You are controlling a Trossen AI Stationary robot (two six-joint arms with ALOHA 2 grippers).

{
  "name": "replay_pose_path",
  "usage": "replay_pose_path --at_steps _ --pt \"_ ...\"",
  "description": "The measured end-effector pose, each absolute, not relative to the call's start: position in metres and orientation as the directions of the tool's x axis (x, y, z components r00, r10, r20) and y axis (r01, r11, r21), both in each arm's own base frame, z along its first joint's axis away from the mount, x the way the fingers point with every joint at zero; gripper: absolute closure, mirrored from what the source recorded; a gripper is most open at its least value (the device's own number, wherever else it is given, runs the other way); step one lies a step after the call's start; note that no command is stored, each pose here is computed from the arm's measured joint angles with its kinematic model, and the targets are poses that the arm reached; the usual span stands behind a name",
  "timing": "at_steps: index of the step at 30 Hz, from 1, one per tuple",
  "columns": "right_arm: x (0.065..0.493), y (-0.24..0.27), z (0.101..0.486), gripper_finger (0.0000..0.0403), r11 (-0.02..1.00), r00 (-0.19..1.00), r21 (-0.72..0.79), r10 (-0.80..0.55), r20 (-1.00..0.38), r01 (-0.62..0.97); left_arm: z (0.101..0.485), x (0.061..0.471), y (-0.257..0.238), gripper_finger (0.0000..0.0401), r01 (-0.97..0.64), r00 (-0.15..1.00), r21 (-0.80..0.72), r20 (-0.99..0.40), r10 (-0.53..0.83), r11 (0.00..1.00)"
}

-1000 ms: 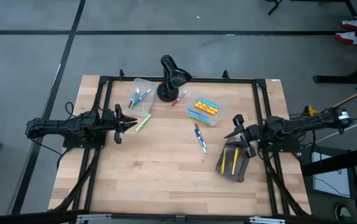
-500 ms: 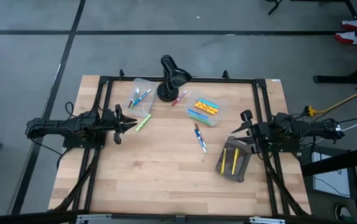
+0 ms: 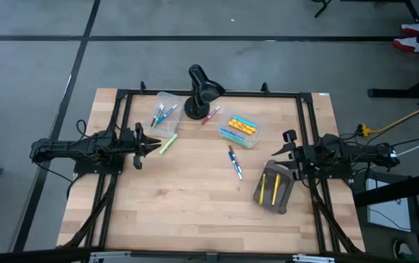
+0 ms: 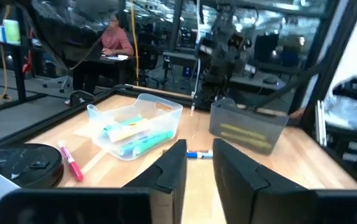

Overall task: Pick & Place Markers
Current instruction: Put the light green highlighter pen into the right transparent bin

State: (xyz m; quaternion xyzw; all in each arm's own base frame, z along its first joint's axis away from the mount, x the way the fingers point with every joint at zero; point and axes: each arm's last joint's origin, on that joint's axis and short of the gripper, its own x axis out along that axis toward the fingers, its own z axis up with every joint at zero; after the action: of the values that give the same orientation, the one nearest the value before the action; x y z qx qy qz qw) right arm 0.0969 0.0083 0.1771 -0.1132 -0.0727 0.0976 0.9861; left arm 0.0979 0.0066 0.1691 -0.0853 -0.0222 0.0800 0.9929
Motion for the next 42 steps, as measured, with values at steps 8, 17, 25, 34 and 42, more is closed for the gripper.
replay_pose_path --at_steps 8,17,25,34,42 --pt "0.098 0.004 0.167 0.0276 0.964 0.995 -0.249 0.099 0.016 -0.091 0.174 0.098 0.007 0.0329 -0.128 0.984 -0.338 0.078 0.163 0.932" --pt "0.099 0.002 0.165 0.0276 0.969 1.0 -0.246 0.024 -0.002 -0.023 0.178 0.097 0.008 0.0329 -0.137 0.968 -0.502 0.116 0.224 0.854" --pt "0.099 0.002 0.165 0.0276 0.982 1.0 -0.189 0.024 -0.001 -0.024 0.178 0.097 0.009 0.0329 -0.135 0.966 -0.541 0.115 0.232 0.83" --pt "0.099 0.002 0.166 0.0276 0.982 1.0 -0.19 0.024 -0.001 -0.024 0.179 0.097 0.007 0.0329 -0.082 0.973 -0.572 0.131 0.189 0.816" --pt "0.099 0.002 0.166 0.0276 0.982 1.0 -0.19 0.024 -0.001 -0.024 0.161 0.111 -0.001 0.0329 -0.219 0.975 -0.532 -0.08 0.209 0.818"
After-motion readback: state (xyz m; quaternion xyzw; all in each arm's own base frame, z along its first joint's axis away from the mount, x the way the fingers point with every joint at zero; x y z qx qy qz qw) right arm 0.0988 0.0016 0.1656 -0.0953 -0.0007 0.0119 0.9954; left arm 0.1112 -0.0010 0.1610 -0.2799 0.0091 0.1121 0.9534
